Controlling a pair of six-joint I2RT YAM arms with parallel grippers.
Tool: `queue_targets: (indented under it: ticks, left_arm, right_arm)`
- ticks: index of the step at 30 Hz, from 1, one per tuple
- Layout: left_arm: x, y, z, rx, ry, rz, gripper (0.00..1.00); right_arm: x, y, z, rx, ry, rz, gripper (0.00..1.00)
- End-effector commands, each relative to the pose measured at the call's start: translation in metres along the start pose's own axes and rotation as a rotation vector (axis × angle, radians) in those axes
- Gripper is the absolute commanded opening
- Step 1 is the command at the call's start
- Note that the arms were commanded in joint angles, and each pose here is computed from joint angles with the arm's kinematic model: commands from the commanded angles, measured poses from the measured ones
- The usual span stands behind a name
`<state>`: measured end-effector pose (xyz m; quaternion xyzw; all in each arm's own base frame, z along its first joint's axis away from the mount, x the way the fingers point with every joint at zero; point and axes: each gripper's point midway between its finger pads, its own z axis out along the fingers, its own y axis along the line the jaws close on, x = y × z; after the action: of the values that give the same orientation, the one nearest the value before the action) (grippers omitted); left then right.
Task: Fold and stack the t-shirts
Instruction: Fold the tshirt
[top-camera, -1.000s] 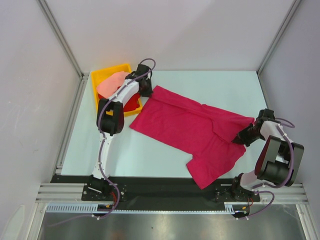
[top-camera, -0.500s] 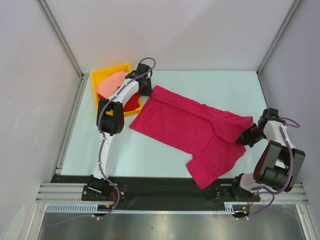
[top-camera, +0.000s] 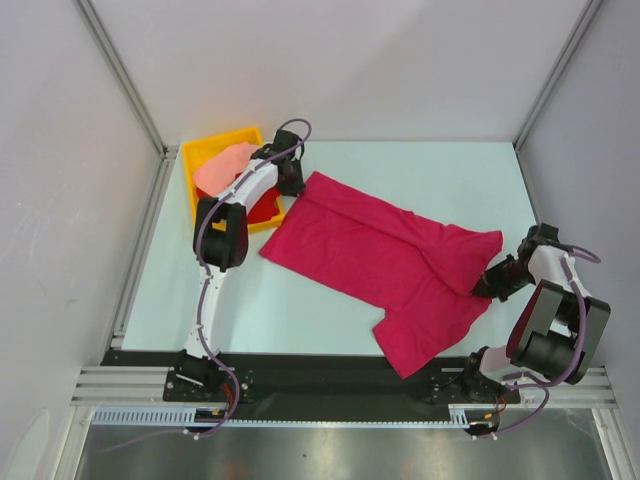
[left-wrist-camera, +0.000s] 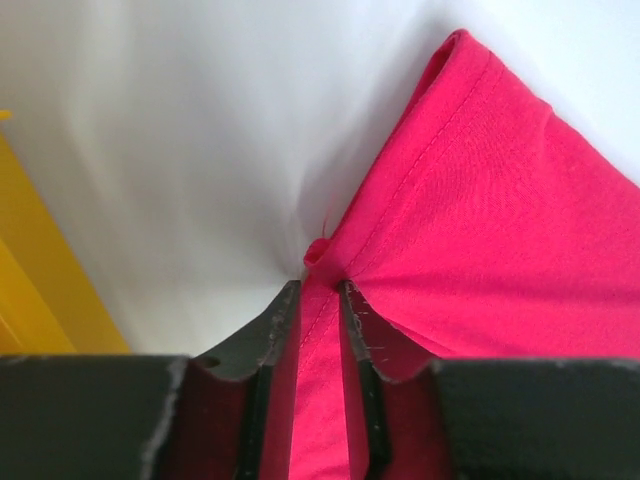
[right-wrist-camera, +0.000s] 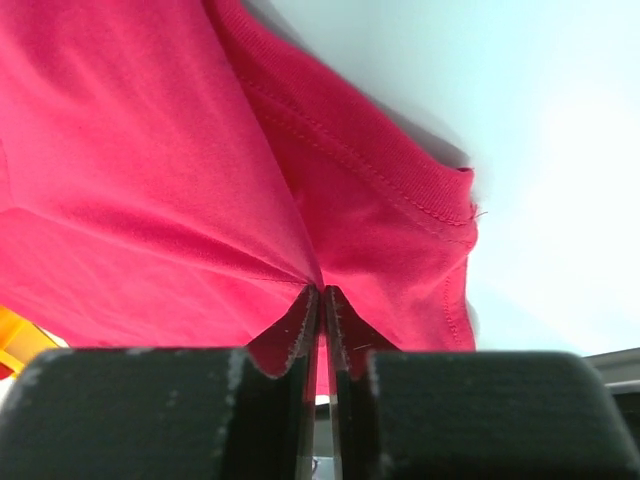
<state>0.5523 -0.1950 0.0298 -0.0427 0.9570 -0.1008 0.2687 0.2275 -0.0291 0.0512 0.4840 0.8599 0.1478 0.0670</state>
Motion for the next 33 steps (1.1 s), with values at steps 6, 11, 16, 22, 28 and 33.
queue_targets:
  ticks: [6,11,16,22,28,33]
  left_arm:
    - [-0.036,-0.018,-0.045,0.01,-0.134,-0.002,0.51]
    - [-0.045,-0.026,-0.052,0.038,-0.16,0.008,0.53]
    - [-0.047,-0.032,-0.054,0.072,-0.183,0.021,0.62]
    - [-0.066,-0.06,-0.049,0.227,-0.229,0.095,0.75]
    - [-0.077,-0.059,-0.024,0.252,-0.279,0.139,0.79]
    - [-0.086,-0.055,-0.01,0.273,-0.301,0.044,0.78]
  right_arm:
    - [-0.028,0.0,0.002,-0.022,-0.136,0.16,0.22]
    - [-0.036,0.001,-0.011,0.026,-0.131,0.138,0.27]
    - [-0.047,0.0,-0.021,0.036,-0.177,0.084,0.55]
    - [-0.092,0.036,-0.017,-0.067,-0.228,0.029,0.67]
    - [-0.144,0.065,-0.003,-0.111,-0.271,-0.066,0.8]
    - [-0.169,0.08,0.007,-0.132,-0.255,-0.085,0.74]
